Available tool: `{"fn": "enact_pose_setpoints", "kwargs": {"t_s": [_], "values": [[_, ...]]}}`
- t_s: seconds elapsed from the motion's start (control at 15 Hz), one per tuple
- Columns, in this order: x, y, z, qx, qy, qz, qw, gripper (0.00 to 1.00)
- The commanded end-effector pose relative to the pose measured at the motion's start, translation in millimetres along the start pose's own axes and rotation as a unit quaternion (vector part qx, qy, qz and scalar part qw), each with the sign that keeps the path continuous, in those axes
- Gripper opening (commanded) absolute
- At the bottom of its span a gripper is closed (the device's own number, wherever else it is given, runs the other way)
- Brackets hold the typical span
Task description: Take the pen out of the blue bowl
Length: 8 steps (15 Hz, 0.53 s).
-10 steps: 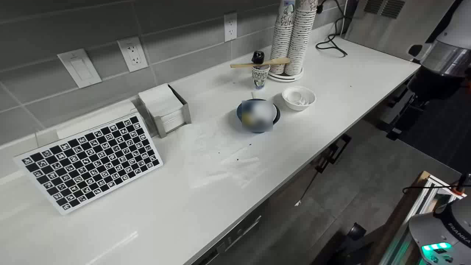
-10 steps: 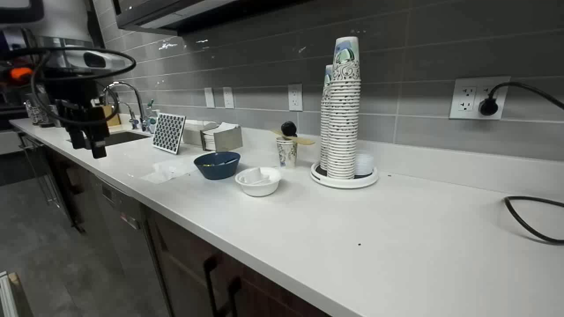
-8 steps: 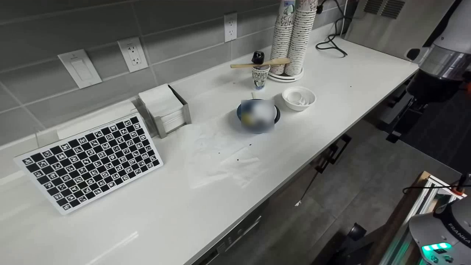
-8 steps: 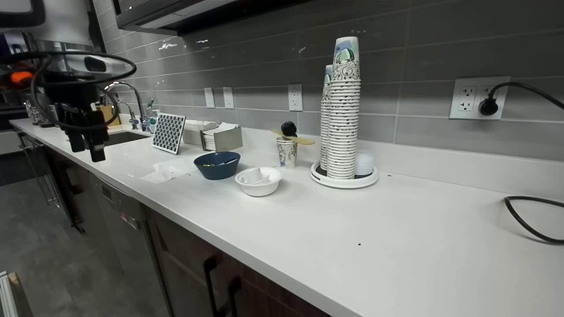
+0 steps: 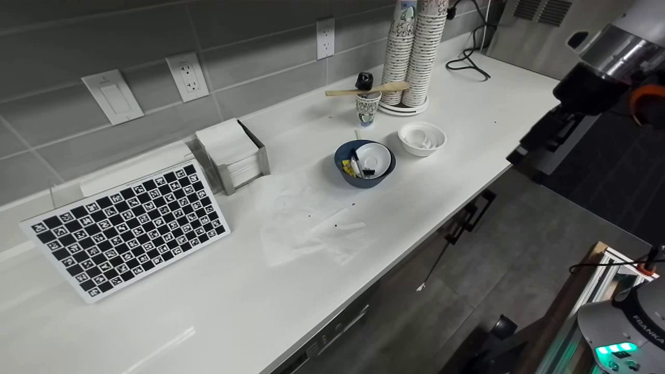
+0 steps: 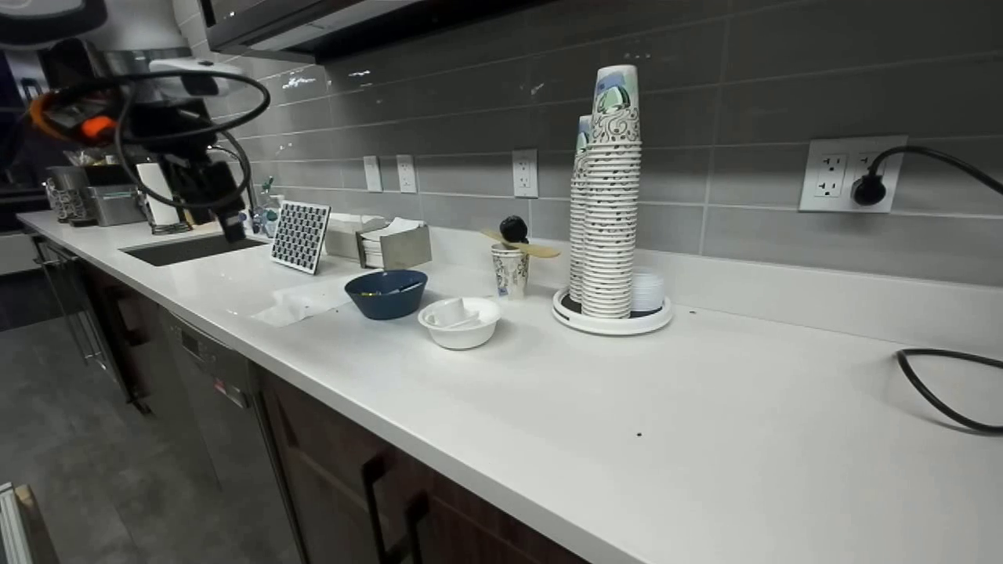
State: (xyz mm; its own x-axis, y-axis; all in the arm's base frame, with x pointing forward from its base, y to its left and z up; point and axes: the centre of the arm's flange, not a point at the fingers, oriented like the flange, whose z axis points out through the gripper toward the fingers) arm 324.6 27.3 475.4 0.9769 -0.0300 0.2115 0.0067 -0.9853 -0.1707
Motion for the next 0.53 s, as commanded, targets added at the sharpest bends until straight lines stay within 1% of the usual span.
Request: {"fn": "enact_pose_setpoints", "kwargs": {"t_s": [0.0,0.13,0.2,0.27,0.33,0.47], "values": [[87,-25,5,0.006,0.085,0.051,0.9950,1.00],[120,-41,9,-0.010,0.127,0.056,0.9903,1.00],[135,-53,14,-0.014,0.136,0.046,0.9896,1.00],[150,-65,23,-0.019,0.131,0.032,0.9906,1.00],[163,-76,35,-0.033,0.108,0.027,0.9932,1.00],[186,-99,61,-0.045,0.066,0.014,0.9967,1.00]]}}
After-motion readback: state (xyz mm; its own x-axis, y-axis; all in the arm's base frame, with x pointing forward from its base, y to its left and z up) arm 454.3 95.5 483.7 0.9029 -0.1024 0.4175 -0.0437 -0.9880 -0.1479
